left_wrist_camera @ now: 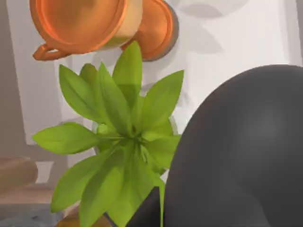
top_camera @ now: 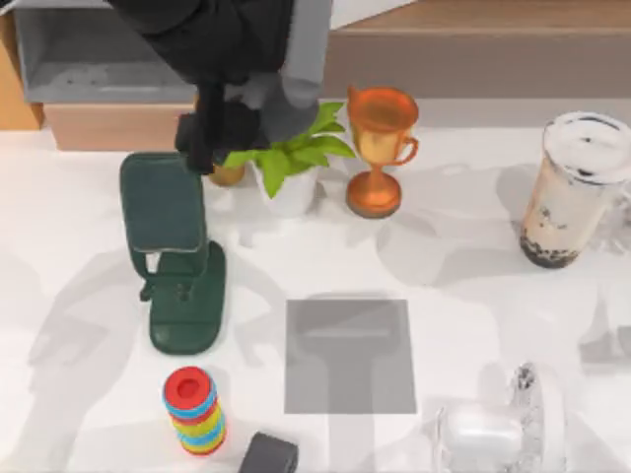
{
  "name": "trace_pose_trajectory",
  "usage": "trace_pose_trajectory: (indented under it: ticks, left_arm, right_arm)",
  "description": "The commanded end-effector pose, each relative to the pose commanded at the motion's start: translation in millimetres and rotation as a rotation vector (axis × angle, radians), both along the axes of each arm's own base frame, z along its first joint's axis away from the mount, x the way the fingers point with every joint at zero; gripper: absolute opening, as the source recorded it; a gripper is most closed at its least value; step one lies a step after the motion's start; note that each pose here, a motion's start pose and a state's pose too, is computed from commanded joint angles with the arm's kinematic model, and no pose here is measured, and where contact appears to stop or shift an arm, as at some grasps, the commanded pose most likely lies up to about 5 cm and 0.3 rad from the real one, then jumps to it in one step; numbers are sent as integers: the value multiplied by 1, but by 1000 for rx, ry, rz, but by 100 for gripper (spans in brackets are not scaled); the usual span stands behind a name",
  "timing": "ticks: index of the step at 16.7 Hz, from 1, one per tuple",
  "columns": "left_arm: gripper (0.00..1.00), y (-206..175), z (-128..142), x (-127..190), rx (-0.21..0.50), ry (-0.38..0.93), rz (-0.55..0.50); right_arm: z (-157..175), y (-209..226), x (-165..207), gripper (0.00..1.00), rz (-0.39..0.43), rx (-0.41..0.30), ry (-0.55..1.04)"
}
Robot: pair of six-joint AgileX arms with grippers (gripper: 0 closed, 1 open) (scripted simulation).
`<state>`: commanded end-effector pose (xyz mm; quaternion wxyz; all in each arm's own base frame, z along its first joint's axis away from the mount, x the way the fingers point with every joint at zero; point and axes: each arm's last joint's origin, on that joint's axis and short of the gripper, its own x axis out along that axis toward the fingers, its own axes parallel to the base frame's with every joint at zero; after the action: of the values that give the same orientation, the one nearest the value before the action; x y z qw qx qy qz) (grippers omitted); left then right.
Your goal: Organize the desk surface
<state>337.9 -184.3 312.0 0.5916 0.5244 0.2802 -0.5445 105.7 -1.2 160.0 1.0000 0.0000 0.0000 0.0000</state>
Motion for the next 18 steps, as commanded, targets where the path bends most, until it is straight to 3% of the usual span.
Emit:
trace_pose_trajectory:
  ticks: [5,9,13,18]
  left_arm:
    - [0,-72,-70,-34,215,-44,-765]
    - [0,-103,-130,-52,361,-32,-1161]
    - [0,-115,-165,-59,455,-19,-1345]
    - [0,-116,-168,-60,464,-18,-1359]
  right_arm:
    - [0,0,0,100,0,0,0]
    - [0,0,0,100,0,0,0]
    - [0,0,0,100,0,0,0]
    - [0,0,0,100,0,0,0]
